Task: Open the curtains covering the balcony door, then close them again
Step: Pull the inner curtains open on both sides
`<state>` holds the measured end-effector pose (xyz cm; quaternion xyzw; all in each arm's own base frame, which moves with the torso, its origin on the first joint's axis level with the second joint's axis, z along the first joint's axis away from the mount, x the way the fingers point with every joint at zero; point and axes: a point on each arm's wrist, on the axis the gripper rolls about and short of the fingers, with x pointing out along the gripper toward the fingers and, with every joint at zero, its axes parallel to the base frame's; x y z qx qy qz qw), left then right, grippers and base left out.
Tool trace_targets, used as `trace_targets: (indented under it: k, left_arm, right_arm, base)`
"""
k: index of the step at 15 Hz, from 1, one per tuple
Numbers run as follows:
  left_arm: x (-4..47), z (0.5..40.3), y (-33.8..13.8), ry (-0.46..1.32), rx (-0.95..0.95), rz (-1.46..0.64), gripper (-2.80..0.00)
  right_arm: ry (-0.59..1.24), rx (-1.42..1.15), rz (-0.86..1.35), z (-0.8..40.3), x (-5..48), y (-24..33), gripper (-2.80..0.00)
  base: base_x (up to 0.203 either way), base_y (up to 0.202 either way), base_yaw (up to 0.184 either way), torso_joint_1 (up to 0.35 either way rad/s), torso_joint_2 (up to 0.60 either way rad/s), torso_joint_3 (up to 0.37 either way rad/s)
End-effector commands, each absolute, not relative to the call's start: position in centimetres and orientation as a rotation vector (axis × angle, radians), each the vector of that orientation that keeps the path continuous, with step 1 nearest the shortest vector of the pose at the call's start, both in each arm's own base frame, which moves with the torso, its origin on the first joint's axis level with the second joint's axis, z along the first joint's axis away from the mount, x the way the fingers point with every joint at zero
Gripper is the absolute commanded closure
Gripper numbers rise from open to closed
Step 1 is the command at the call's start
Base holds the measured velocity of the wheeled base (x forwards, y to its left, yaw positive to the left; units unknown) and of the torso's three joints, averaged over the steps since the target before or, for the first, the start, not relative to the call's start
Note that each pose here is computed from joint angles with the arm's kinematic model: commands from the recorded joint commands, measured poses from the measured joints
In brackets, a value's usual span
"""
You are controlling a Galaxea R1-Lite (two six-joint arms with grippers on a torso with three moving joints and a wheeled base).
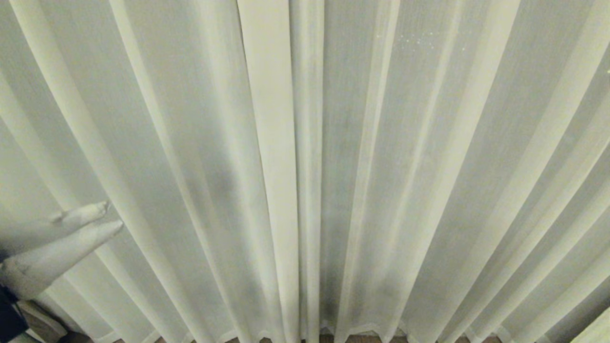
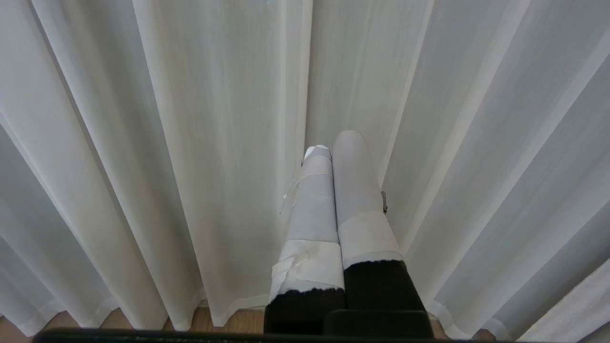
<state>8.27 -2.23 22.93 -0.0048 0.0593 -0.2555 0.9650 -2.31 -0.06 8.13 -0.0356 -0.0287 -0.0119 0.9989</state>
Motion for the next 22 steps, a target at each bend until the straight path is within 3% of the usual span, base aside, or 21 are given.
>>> trace_targets:
  k: [1, 10, 15, 22]
  left_arm:
    - [9.6, 22.9, -2.6, 0.167, -0.029, -0.533, -2.8]
    - [19.8, 22.5, -6.3, 0.28, 0.003, -0.575, -2.8]
    - [26.7, 21.4, -8.3, 0.133, 0.098, -0.369, -2.8]
    - [31.9, 22.3, -10.3, 0.068, 0.146, -0.282, -2.8]
  right_arm:
    - [-0.057, -0.073, -0.024, 8.1, -2.3, -0.1, 0.0]
    - [-0.056, -0.072, -0.024, 8.1, -2.3, -0.1, 0.0]
    - [-0.057, -0.072, -0.024, 8.1, -2.3, -0.1, 0.0]
    - [-0.057, -0.072, -0.024, 8.1, -2.3, -0.1, 0.0]
  base:
    - [0.0, 0.0, 0.0, 0.0, 0.0, 0.0]
    - [0.0, 0.0, 0.0, 0.0, 0.0, 0.0]
    - [0.0, 0.0, 0.0, 0.0, 0.0, 0.0]
    - [0.0, 0.0, 0.0, 0.0, 0.0, 0.0]
